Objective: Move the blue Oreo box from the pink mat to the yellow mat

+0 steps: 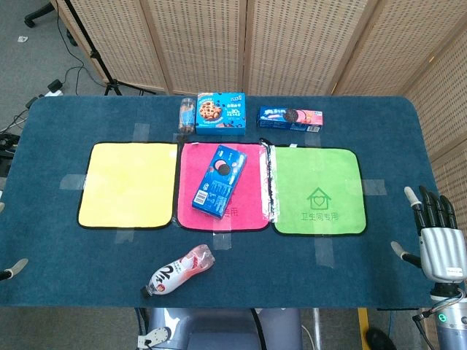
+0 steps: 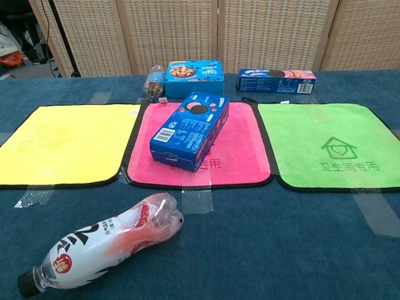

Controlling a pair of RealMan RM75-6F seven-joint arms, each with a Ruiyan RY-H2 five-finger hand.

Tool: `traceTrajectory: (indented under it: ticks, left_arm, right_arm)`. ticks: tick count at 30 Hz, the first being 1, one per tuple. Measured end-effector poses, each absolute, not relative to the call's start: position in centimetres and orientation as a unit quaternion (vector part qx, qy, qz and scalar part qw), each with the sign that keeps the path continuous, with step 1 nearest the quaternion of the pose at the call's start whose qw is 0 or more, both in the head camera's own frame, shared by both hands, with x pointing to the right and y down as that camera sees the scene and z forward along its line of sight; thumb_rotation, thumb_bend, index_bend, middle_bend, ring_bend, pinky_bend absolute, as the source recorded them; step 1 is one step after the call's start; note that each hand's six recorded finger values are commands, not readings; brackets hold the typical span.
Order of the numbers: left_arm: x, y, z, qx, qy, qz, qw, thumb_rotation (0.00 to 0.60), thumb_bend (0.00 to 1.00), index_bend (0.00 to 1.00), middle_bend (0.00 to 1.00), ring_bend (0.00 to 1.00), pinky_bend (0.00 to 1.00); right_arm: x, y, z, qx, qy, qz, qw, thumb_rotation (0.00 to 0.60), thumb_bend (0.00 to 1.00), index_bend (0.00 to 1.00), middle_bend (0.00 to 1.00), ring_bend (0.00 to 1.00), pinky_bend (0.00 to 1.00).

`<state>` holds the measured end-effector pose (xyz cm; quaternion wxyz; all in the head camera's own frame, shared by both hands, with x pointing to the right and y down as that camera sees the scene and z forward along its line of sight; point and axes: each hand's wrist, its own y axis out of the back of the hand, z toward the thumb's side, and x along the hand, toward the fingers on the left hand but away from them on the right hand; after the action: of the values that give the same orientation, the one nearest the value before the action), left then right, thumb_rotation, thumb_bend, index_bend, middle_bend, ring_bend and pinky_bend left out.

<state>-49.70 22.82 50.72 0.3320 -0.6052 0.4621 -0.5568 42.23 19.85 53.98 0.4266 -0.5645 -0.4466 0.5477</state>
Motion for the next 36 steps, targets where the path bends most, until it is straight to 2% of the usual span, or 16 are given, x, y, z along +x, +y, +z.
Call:
traceTrajectory:
  ticks: [13,14,16,18,21,23,27,30,36]
  left_arm:
    - [-49.4,22.6,51.4,-0.611,0.453,-0.559,0.329,0.6,0.0,0.0,0.0,0.0,0.0]
    - [-49.2,22.3,51.7,-0.613,0.45,-0.558,0.331,0.6,0.03,0.0,0.0,0.0,0.0]
    - [-48.6,21.7,52.2,-0.619,0.447,-0.552,0.334,0.6,0.22,0.0,0.0,0.0,0.0]
    - [-47.4,20.6,52.9,-0.638,0.442,-0.533,0.336,0.6,0.58,0.0,0.0,0.0,0.0]
    - [-45.0,18.8,53.7,-0.68,0.429,-0.49,0.337,0.6,0.92,0.06,0.0,0.0,0.0]
    - [-43.3,17.6,54.2,-0.7,0.419,-0.467,0.341,0.6,1.0,0.14,0.0,0.0,0.0]
    - [-38.8,14.6,55.5,-0.727,0.365,-0.44,0.38,0.6,1.0,0.27,0.05,0.01,0.0]
    - [-34.4,12.6,56.9,-0.749,0.313,-0.424,0.402,0.6,1.0,0.33,0.1,0.04,0.01]
    - [-26.6,9.7,59.1,-0.765,0.254,-0.409,0.428,0.6,1.0,0.39,0.12,0.06,0.02]
  right_arm:
    - [42.3,19.8,54.0,-0.57,-0.45,0.545,0.418,0.6,0.0,0.0,0.0,0.0,0.0]
    - [42.3,19.7,53.9,-0.57,-0.451,0.545,0.417,0.6,0.0,0.0,0.0,0.0,0.0]
    - [42.6,19.6,53.9,-0.569,-0.455,0.546,0.414,0.6,0.0,0.0,0.0,0.0,0.0]
    - [42.9,19.4,53.9,-0.567,-0.46,0.548,0.408,0.6,0.0,0.0,0.0,0.0,0.0]
    - [43.4,19.2,53.8,-0.565,-0.468,0.549,0.401,0.6,0.0,0.0,0.0,0.0,0.0]
    - [43.7,19.0,53.7,-0.565,-0.471,0.549,0.397,0.6,0.0,0.0,0.0,0.0,0.0]
    - [44.1,18.8,53.7,-0.565,-0.476,0.55,0.39,0.6,0.0,0.0,0.0,0.0,0.0]
    - [44.5,18.7,53.7,-0.565,-0.48,0.551,0.382,0.6,0.0,0.0,0.0,0.0,0.0]
    - [45.0,18.4,54.0,-0.569,-0.482,0.554,0.371,0.6,0.0,0.0,0.0,0.0,0.0]
